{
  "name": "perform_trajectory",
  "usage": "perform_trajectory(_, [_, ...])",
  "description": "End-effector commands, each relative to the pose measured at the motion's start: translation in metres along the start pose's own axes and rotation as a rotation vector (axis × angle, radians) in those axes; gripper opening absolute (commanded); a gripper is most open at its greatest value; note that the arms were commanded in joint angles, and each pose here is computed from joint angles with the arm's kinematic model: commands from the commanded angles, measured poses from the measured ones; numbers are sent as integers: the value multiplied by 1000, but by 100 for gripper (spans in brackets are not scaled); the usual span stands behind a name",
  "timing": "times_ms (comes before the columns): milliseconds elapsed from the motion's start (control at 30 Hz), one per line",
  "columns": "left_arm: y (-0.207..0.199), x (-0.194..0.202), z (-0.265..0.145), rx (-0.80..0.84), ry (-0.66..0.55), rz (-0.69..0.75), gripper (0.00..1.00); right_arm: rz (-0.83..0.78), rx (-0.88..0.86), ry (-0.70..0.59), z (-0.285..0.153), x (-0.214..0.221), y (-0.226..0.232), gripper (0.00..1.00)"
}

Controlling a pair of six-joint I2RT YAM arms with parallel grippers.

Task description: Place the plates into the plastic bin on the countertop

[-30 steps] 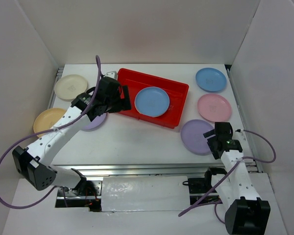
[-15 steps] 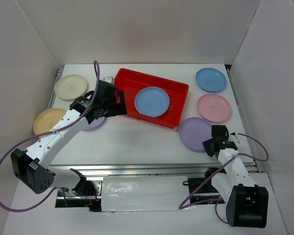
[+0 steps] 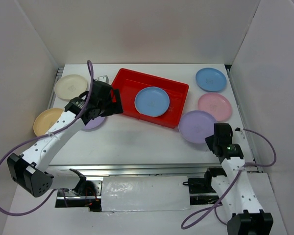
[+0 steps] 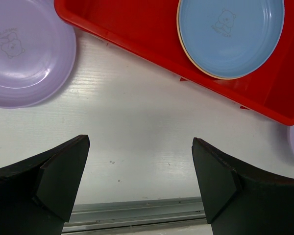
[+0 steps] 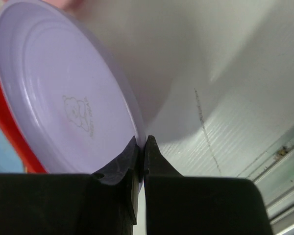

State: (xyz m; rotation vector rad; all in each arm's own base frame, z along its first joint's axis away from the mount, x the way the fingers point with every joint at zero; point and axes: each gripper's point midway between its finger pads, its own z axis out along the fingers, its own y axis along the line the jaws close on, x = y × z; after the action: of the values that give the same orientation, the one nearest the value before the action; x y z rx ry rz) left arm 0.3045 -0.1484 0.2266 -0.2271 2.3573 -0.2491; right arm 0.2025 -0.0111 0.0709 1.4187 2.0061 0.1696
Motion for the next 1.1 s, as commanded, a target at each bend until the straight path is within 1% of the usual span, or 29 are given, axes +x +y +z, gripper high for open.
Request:
perform_trajectory(0, [11,-9,-11,-27,-52,-13,99,45,-52,-125,-39,-40,24,0])
perform_trajectory(33, [14,-10,-11,-41,-57,-21,99,5,-88,-108,-45,-36,33,0])
perform_trajectory(100, [23,-12,-13,-79,-72,-43,99,-3,-157,-98,-60,-41,54,0])
perform_trajectory(167, [36,-13,-11,-121,-77,-76,99,-44,-214,-77,-67,-36,69,0])
perform_trajectory(200, [41,-14,-13,-129,-87,-107,99,-57,-302,-66,-73,-35,90,0])
perform_trajectory(233, [50,-17,-12,-145,-94,-135,99,-101,-348,-56,-74,-30,100,0])
perform_trajectory(300, [55,-17,-11,-128,-100,-165,99,-116,-419,-33,-81,-25,123,0])
perform_trajectory(333, [62,-19,-11,-142,-106,-188,99,-152,-420,-2,-76,-16,131,0])
perform_trajectory(367, [66,-19,-12,-146,-110,-201,99,-171,-511,6,-84,-12,157,0])
perform_trajectory(400, [75,-21,-12,-172,-119,-221,99,-248,-506,75,-70,7,168,0])
perform_trajectory(433, [81,-18,-10,-192,-116,-236,99,-285,-514,106,-65,17,180,0])
perform_trajectory(467, [86,-18,-11,-202,-121,-265,99,-315,-548,126,-75,21,205,0])
perform_trajectory(500, [90,-19,-10,-206,-126,-281,99,-380,-535,152,-67,30,216,0])
perform_trajectory(533, [96,-20,-8,-205,-122,-310,99,-437,-468,228,-40,54,220,0])
perform_trajectory(567, [101,-15,-6,-205,-112,-323,99,-466,-496,240,-47,60,244,0])
perform_trajectory(600, [103,-14,-5,-200,-112,-334,99,-508,-486,256,-40,70,251,0])
perform_trajectory(633, [109,-12,-2,-197,-103,-353,99,-539,-427,290,-16,86,251,0])
perform_trajectory(667, [112,-11,-1,-198,-95,-351,99,-544,-439,283,-19,85,268,0])
perform_trajectory(700, [113,-10,-1,-196,-93,-351,99,-570,-441,294,-16,94,273,0])
perform_trajectory(733, [118,-9,0,-204,-84,-358,99,-583,-407,297,-3,101,274,0])
perform_trajectory(767, [121,-8,1,-210,-80,-350,99,-586,-427,289,-6,102,286,0])
perform_trajectory(800, [125,-7,2,-219,-78,-352,99,-599,-405,298,5,109,286,0])
perform_trajectory(900, [130,0,6,-228,-57,-346,99,-602,-400,291,11,107,301,0])
perform_trajectory(933, [135,5,8,-239,-49,-351,99,-606,-375,293,21,109,299,0])
perform_trajectory(1067, [143,13,13,-245,-39,-369,99,-593,-382,273,29,99,314,1])
